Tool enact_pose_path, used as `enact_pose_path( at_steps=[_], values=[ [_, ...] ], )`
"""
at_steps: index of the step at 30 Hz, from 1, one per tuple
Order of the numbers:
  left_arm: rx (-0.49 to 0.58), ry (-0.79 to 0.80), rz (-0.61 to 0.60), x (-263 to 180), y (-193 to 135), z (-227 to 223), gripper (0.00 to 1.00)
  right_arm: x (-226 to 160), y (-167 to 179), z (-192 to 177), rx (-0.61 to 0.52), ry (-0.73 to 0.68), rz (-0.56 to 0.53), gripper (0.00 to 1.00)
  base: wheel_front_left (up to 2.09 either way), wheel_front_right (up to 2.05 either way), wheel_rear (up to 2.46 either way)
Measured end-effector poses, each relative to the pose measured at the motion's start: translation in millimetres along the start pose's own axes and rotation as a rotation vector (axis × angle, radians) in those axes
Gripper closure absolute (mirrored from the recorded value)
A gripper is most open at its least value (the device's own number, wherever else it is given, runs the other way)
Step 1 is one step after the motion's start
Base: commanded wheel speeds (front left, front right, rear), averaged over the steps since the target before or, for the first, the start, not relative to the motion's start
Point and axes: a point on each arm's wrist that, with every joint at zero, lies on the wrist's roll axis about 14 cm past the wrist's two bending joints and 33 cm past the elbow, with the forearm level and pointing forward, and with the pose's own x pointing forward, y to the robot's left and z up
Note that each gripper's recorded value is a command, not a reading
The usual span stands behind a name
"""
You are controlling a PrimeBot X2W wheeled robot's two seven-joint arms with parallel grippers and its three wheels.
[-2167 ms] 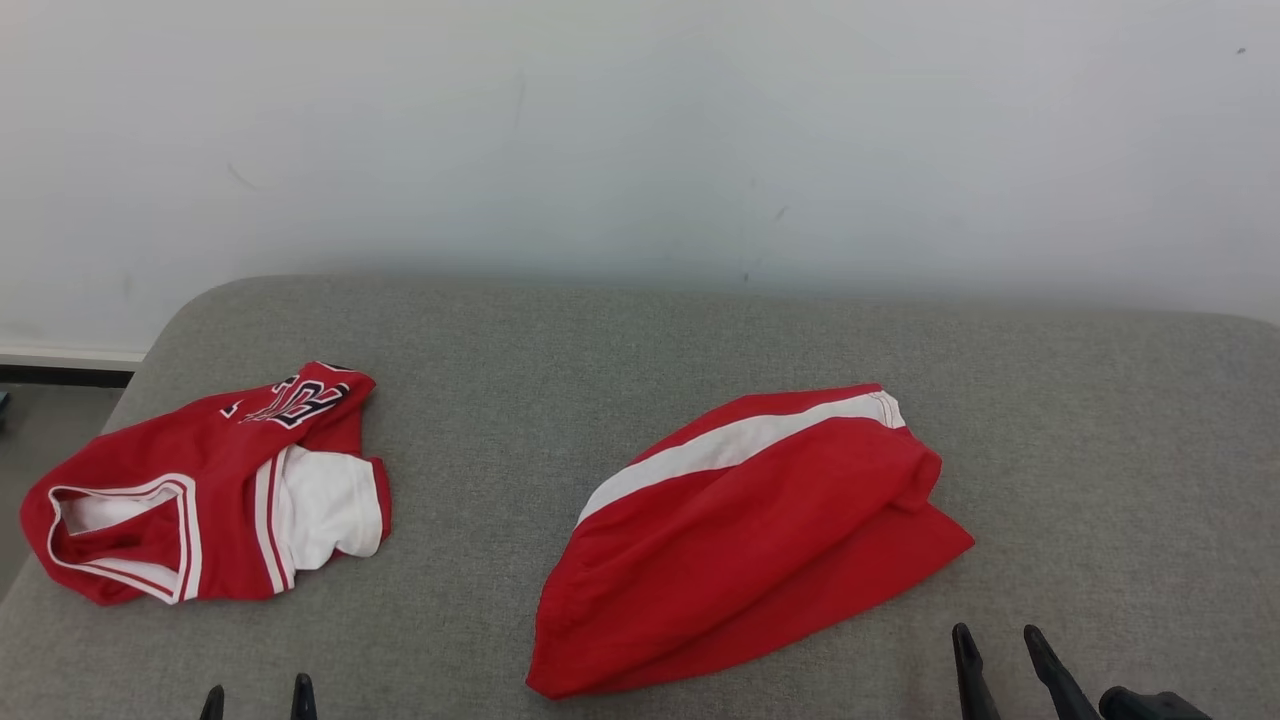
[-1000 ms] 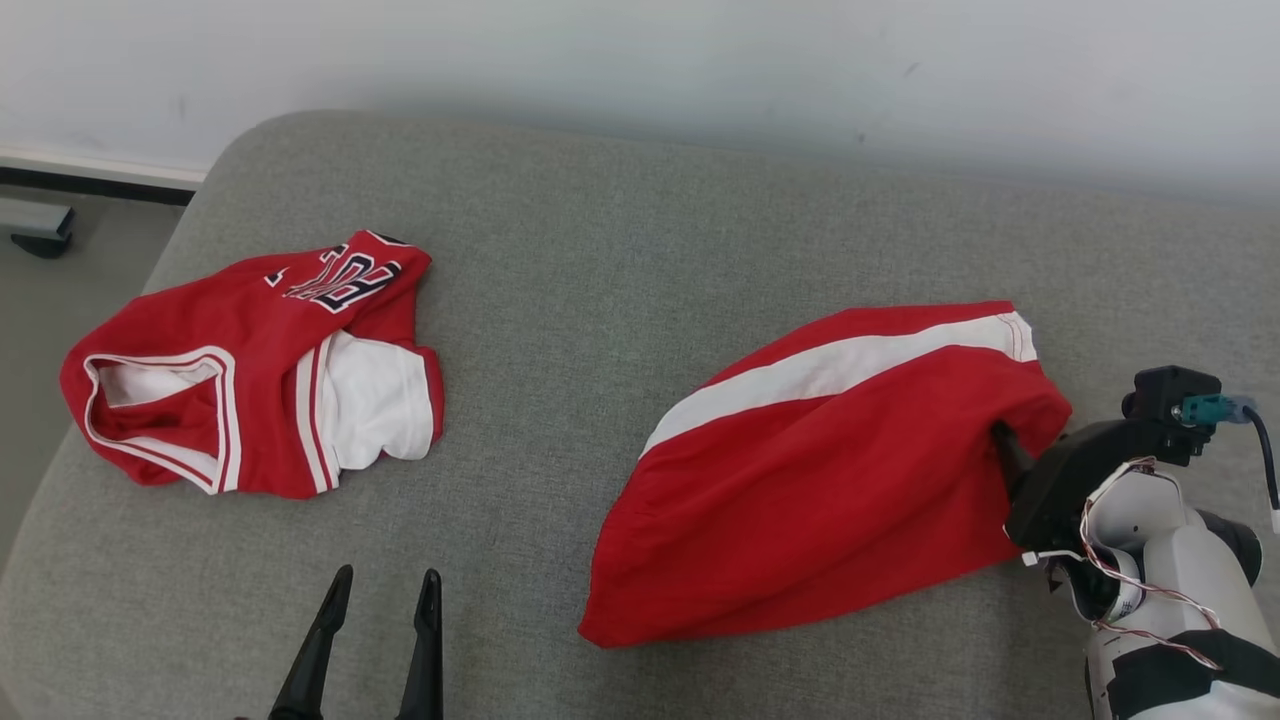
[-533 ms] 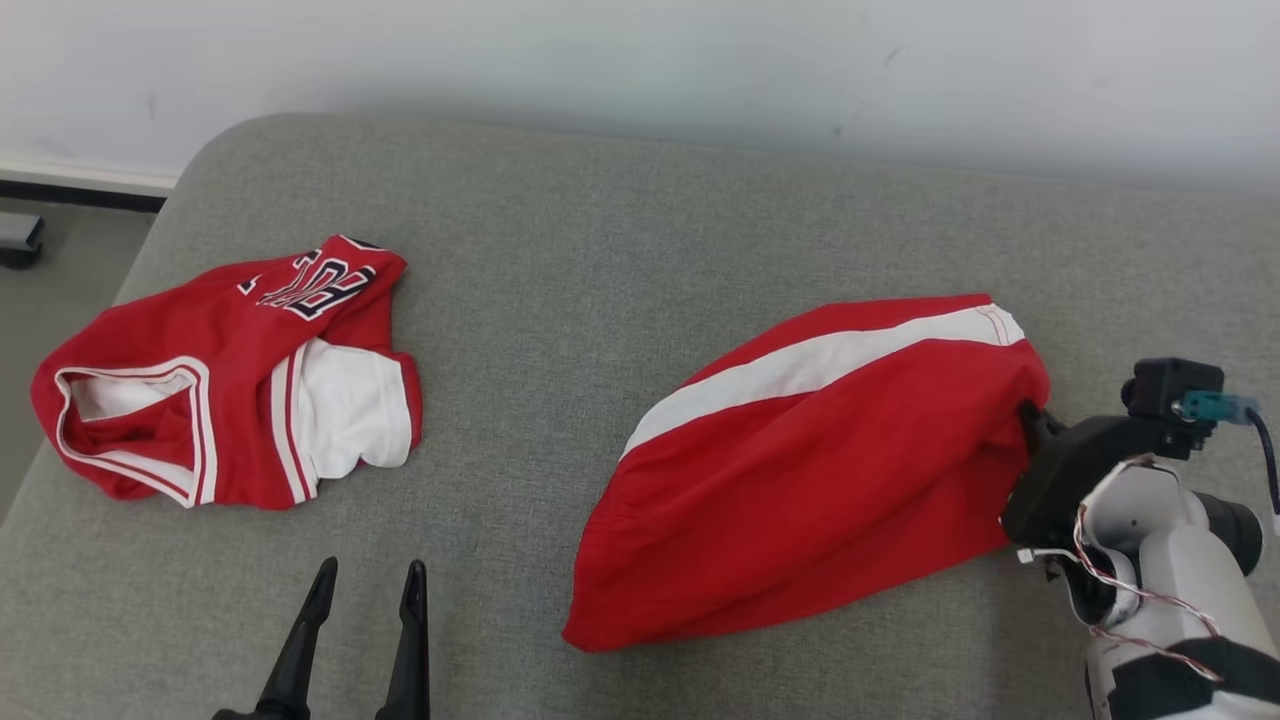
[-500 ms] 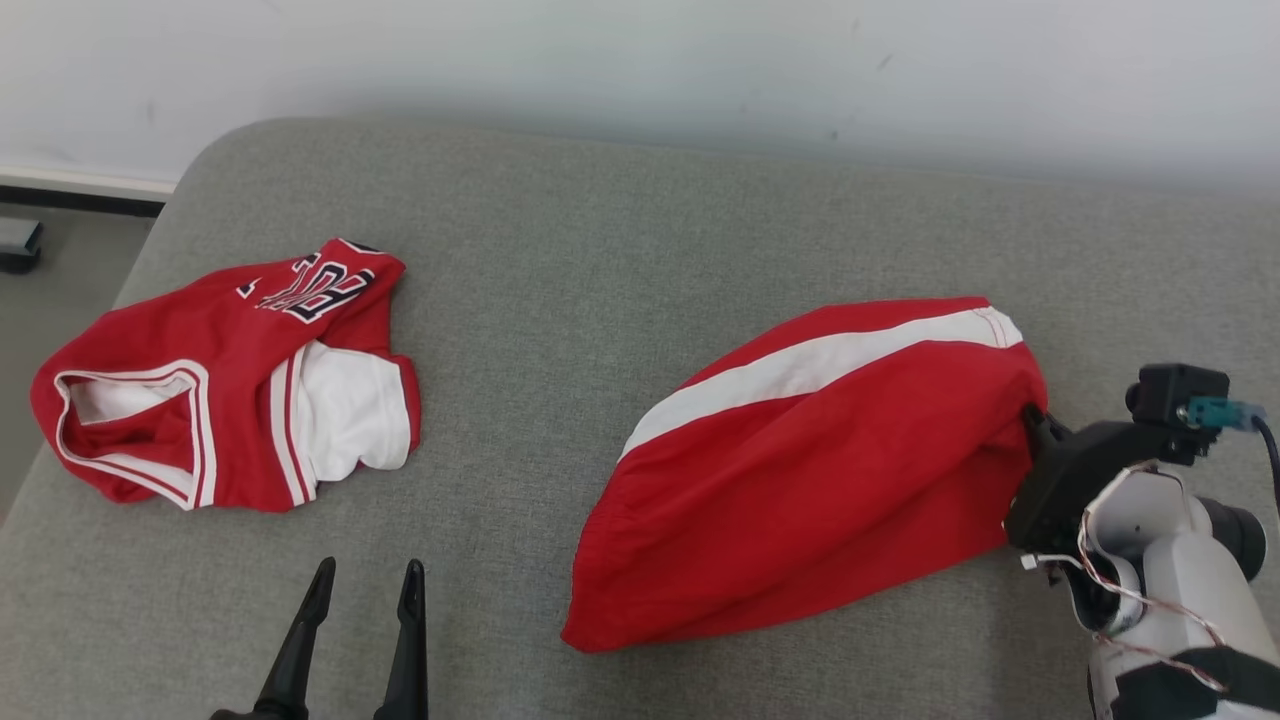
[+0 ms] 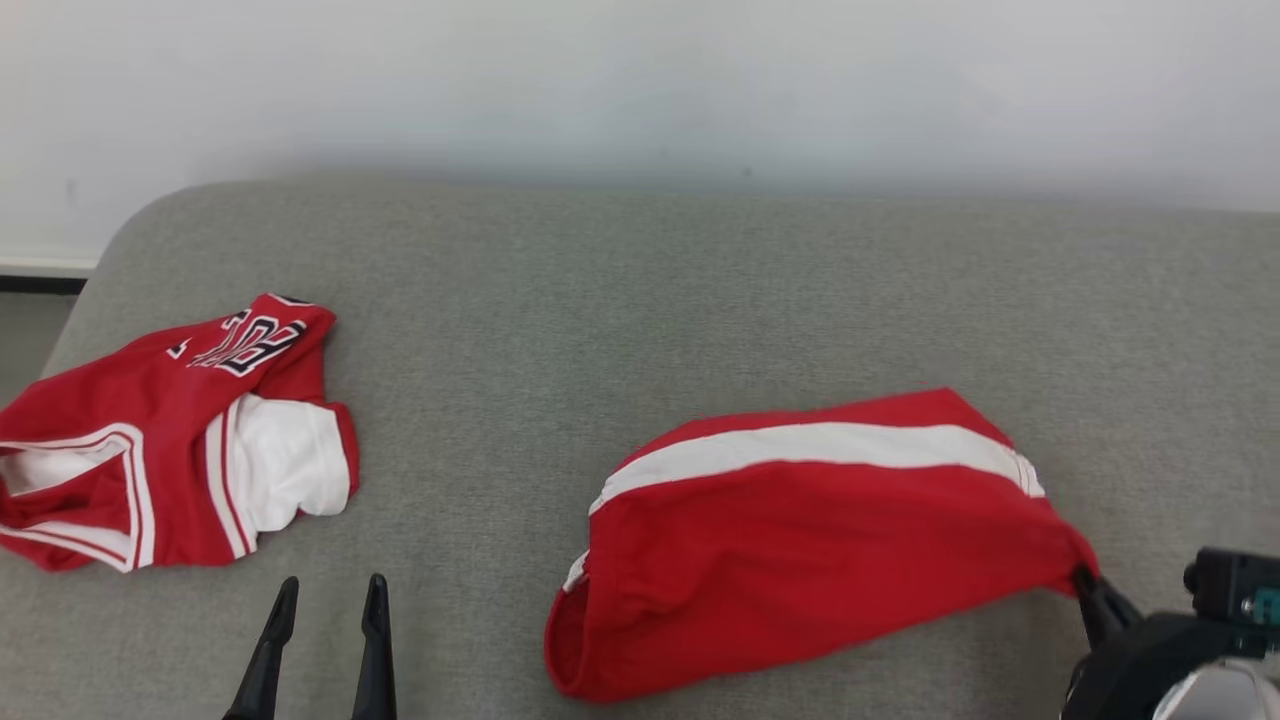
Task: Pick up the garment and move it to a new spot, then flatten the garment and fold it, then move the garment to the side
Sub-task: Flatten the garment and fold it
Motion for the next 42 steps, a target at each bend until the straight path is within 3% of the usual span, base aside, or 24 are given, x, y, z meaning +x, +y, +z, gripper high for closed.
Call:
enact_pose_path(
  at_steps=[9, 18, 19, 20, 21, 27, 32, 42],
  values=[
    [-0.014, -0.006, -0.067, 8.7, -20.9, -0.1, 0.00, -32.6, -32.2, -45.0, -0.053, 0.107, -0.107, 1.00, 0.00, 0.00, 0.00],
    [-0.019, 0.002, -0.088, 9.6, -27.7, -2.8, 0.00, -37.6, -50.9, -78.8, -0.108, 0.185, -0.161, 1.00, 0.00, 0.00, 0.00],
    [-0.019, 0.002, -0.088, 9.4, -27.8, -3.0, 0.00, -38.1, -53.0, -81.2, -0.113, 0.189, -0.168, 0.87, 0.00, 0.00, 0.00],
    [-0.019, 0.003, -0.088, 9.2, -27.9, -3.1, 0.00, -38.5, -54.7, -83.1, -0.114, 0.192, -0.173, 0.62, 0.00, 0.00, 0.00],
    [-0.019, 0.002, -0.088, 9.0, -27.7, -2.9, 0.00, -39.1, -56.4, -84.3, -0.111, 0.194, -0.178, 0.00, 0.00, 0.00, 0.00],
    [-0.020, 0.002, -0.088, 6.6, -27.7, -2.8, 0.00, -46.0, -66.9, -75.4, -0.084, 0.134, -0.215, 0.00, 0.00, 0.00, 0.00],
    [-0.027, -0.001, -0.093, -1.4, -29.9, -1.4, 0.00, -66.4, -65.4, -50.0, -0.068, -0.013, -0.220, 0.00, 0.00, 0.00, 0.00],
    [-0.039, -0.007, -0.097, -6.1, -31.4, 0.5, 0.00, -92.8, -8.1, 19.8, -0.093, -0.443, -0.058, 0.00, 0.00, 0.00, 0.00]
  ],
)
